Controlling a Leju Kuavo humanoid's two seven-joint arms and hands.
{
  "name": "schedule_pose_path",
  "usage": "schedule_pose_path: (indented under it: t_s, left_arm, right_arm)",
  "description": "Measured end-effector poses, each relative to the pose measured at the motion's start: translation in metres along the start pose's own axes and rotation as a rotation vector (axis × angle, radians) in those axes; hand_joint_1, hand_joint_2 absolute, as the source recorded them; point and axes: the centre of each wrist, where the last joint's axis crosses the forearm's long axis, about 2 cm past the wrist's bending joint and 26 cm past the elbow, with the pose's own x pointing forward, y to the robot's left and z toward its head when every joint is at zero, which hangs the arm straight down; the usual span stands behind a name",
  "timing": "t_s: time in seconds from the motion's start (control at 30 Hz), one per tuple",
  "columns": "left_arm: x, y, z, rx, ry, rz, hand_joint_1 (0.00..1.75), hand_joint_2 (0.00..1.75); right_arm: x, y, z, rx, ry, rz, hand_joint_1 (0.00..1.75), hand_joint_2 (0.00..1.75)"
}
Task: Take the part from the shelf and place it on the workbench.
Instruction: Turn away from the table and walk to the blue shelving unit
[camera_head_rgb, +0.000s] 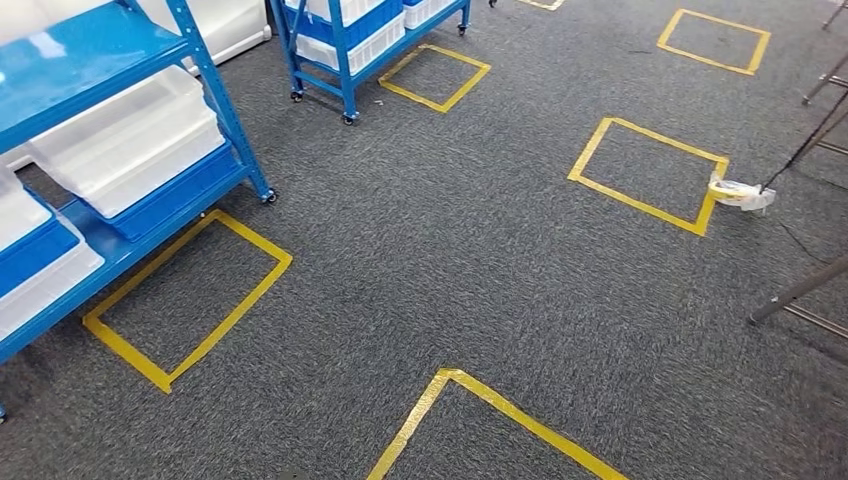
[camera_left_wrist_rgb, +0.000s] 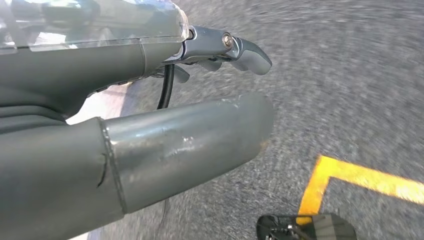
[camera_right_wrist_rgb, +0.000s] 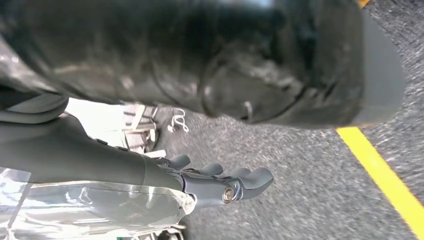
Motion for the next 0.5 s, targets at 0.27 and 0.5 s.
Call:
schedule_pose_path:
  t_s: [0.27, 0.5]
  left_arm:
    - [-0.0044, 0.0014, -0.0003, 0.012, 0.011, 0.035, 0.0, 0.0]
    - [-0.005, 0.0043, -0.0016, 0.019, 0.008, 0.042, 0.0, 0.0]
  right_arm:
    - [0.002, 0.0014, 0.0005, 0.008, 0.007, -0.025, 0.0, 0.0]
    - [0.0011, 0.0065, 0.0021, 0.053, 0.041, -0.024, 0.0, 0.0]
